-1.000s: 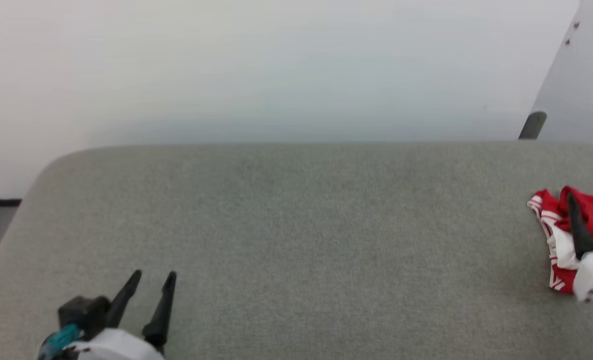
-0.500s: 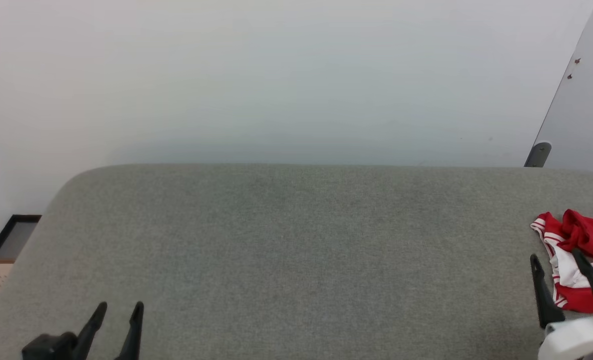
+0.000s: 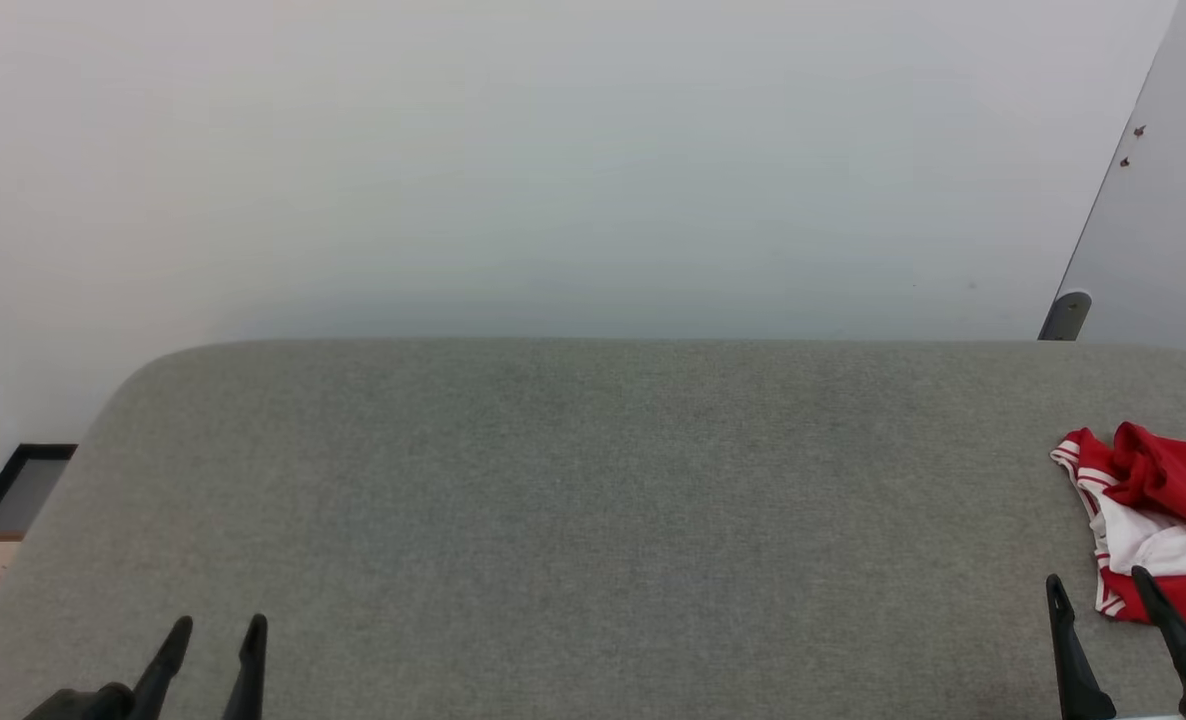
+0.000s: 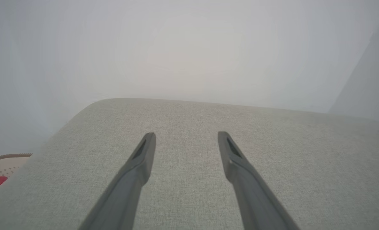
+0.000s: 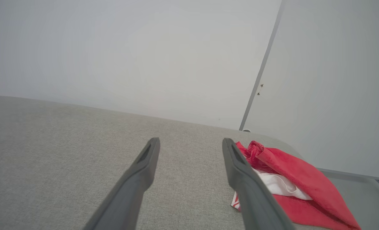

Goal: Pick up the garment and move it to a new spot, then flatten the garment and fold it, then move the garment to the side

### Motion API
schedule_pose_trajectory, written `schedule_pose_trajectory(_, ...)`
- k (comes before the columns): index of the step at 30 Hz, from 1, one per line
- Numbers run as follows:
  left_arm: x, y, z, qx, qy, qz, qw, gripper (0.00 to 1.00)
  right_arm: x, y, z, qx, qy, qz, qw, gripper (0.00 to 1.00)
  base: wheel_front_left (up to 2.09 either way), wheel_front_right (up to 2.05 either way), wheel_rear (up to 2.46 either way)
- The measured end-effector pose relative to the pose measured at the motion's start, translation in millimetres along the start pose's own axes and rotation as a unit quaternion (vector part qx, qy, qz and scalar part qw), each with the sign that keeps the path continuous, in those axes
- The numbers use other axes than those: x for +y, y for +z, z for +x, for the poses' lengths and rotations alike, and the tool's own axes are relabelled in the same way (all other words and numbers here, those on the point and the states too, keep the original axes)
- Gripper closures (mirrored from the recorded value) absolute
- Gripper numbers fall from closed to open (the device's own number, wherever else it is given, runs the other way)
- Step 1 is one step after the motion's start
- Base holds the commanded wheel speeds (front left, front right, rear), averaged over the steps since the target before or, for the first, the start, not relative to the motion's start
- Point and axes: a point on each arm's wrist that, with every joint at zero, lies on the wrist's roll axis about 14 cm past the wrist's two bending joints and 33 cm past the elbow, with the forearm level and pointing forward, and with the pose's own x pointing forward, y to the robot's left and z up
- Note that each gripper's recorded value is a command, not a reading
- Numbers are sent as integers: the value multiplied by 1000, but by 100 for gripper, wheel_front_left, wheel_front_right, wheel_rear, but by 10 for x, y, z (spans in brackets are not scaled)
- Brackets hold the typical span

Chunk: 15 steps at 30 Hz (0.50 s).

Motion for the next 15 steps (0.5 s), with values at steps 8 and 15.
schedule_pose_trajectory(8, -14, 13, 12, -4, -3, 3, 1000, 0, -8, -22, -60, 4, -7, 3, 1000, 0, 0, 0, 0)
schedule_pose_trajectory(15, -59, 10, 25, -5, -9, 1, 1000, 0, -21, -39, -89, 8, -11, 2, 1000, 0, 0, 0, 0)
